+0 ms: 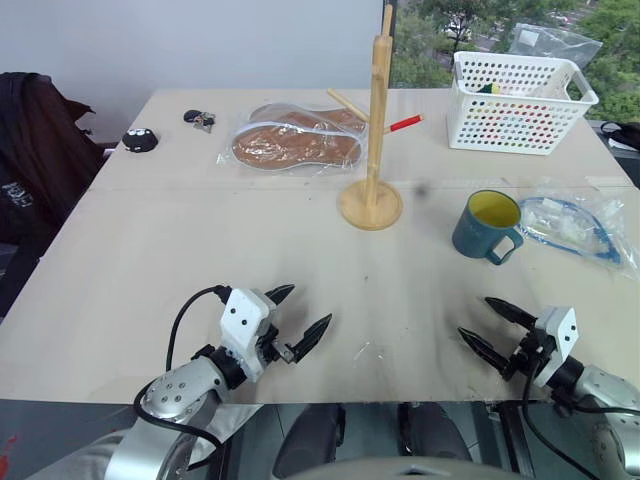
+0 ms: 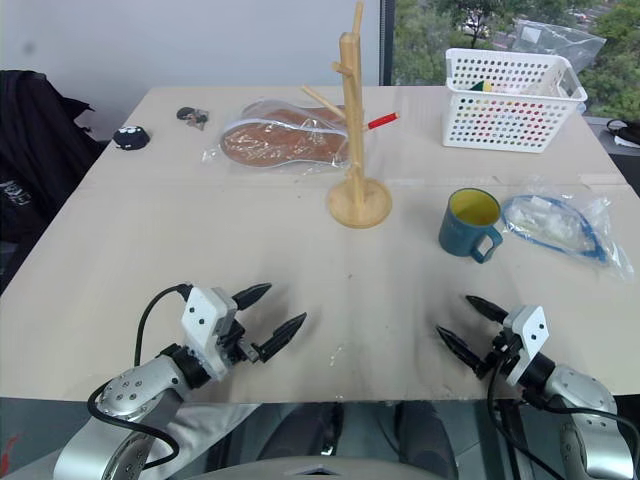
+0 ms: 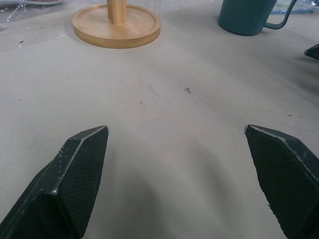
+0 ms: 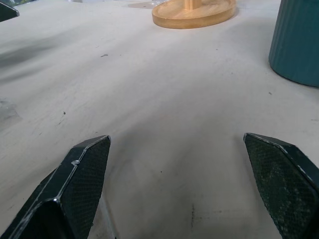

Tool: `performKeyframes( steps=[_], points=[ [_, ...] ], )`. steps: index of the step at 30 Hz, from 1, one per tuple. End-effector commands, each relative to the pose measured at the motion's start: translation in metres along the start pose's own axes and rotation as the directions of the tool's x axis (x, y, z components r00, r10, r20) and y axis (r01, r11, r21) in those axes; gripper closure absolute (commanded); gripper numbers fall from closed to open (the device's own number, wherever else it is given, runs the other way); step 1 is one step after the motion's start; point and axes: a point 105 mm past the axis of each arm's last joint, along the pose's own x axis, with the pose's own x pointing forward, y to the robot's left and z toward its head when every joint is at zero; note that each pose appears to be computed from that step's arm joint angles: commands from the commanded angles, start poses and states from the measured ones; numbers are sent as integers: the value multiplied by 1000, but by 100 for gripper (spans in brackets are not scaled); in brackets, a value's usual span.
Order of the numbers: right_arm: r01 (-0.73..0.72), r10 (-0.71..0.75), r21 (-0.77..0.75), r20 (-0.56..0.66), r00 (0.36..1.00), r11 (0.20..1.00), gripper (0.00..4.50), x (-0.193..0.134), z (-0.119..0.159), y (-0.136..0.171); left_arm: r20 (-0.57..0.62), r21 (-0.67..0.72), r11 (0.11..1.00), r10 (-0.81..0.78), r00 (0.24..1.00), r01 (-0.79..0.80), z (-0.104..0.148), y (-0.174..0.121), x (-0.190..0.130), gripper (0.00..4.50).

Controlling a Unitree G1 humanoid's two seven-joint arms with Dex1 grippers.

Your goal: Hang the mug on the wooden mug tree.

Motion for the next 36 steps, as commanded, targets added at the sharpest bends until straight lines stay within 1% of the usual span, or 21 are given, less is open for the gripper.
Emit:
performKeyframes(
  steps=[1,5,13,15,17,19,23,27,29,31,33,36],
  points=[
    [15,-13,-36,32,999,999,18,2,9,3,2,21,1000,-5,1000,5,3,0,-3,0],
    [47,-46,-34,30,998,998,18,6,7,5,-11,28,999,-16,1000,17,4,0,-5,0],
    [65,-63,-36,37,997,997,18,8,7,6,-17,33,999,-28,999,28,5,1,-6,0],
    [72,-70,-47,36,997,996,18,8,7,7,-26,60,997,-44,999,45,6,0,-4,0],
    [111,-109,-71,32,994,991,18,9,8,5,-28,83,995,-61,998,63,6,-1,-3,0],
    [199,-198,-100,20,980,975,18,8,9,-5,-23,112,989,-91,996,93,9,-3,0,0],
    [397,-393,-53,72,917,916,18,6,25,-23,-3,146,969,-200,980,199,22,-9,10,0],
    [564,-561,4,112,820,826,18,4,42,-33,9,171,923,-352,936,346,38,-17,21,0],
    [630,-630,39,104,770,776,18,5,49,-38,12,185,887,-431,902,422,48,-22,25,0],
    [680,-685,83,101,722,729,18,11,56,-42,27,185,844,-517,855,504,62,-27,30,0],
    [708,-715,101,91,693,699,18,16,57,-45,15,197,804,-574,818,561,72,-29,33,0],
    [738,-747,118,68,661,664,18,20,52,-49,-17,220,772,-608,794,596,79,-29,35,0]
  ],
)
